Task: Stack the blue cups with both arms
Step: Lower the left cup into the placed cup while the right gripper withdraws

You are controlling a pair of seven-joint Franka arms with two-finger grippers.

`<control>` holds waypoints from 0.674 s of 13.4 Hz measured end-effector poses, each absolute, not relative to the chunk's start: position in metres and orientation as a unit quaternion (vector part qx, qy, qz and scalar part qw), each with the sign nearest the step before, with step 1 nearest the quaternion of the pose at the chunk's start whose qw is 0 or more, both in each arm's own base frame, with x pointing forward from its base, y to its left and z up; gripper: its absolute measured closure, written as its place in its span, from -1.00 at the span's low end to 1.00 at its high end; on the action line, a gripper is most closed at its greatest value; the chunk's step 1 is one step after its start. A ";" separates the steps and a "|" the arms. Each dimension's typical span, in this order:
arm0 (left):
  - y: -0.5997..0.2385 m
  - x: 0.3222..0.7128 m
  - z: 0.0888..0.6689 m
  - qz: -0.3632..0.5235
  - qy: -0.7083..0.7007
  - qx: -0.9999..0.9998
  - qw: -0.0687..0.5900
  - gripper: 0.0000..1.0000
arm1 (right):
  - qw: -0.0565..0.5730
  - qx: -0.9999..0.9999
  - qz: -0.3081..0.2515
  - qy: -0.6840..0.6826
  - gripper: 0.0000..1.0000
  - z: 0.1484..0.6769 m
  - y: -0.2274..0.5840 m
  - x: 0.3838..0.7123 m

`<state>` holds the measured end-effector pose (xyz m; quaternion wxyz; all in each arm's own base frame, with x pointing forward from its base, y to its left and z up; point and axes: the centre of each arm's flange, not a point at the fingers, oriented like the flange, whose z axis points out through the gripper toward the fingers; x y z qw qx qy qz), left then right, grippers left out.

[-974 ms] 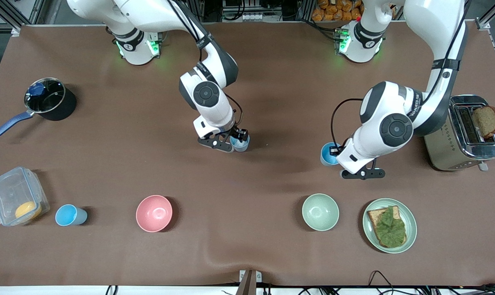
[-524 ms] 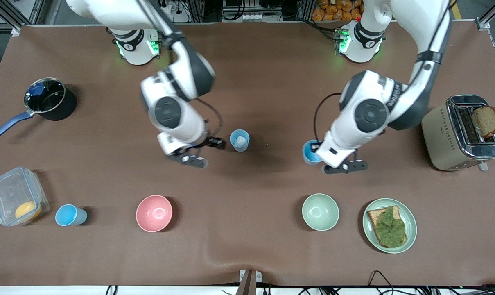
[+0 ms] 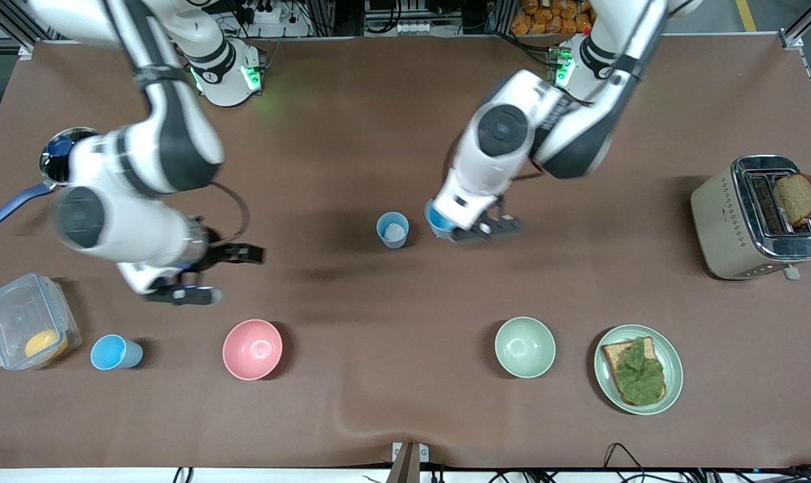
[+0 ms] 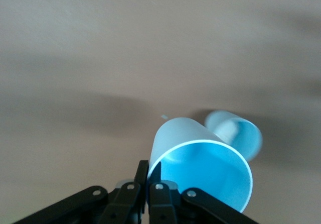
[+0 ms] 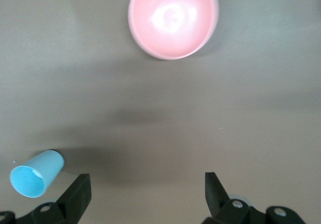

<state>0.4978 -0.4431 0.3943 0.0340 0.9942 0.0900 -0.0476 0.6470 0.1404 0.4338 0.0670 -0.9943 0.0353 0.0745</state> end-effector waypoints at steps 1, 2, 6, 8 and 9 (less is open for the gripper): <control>-0.459 0.488 0.393 -0.041 0.102 0.993 0.043 0.92 | 0.067 -0.995 0.073 0.034 -1.00 0.444 0.116 0.648; -0.471 0.482 0.387 -0.037 0.110 0.992 0.050 0.92 | 0.059 -0.995 0.071 0.034 -1.00 0.456 0.096 0.646; -0.500 0.471 0.346 -0.035 0.119 0.990 0.062 0.92 | 0.000 -0.998 0.061 0.023 -1.00 0.505 0.071 0.636; -0.507 0.470 0.330 -0.033 0.119 0.990 0.068 0.92 | -0.009 -0.998 0.059 0.024 -1.00 0.529 0.067 0.635; -0.508 0.471 0.324 -0.033 0.119 0.990 0.069 0.92 | -0.009 -0.998 0.059 0.030 -1.00 0.541 0.059 0.634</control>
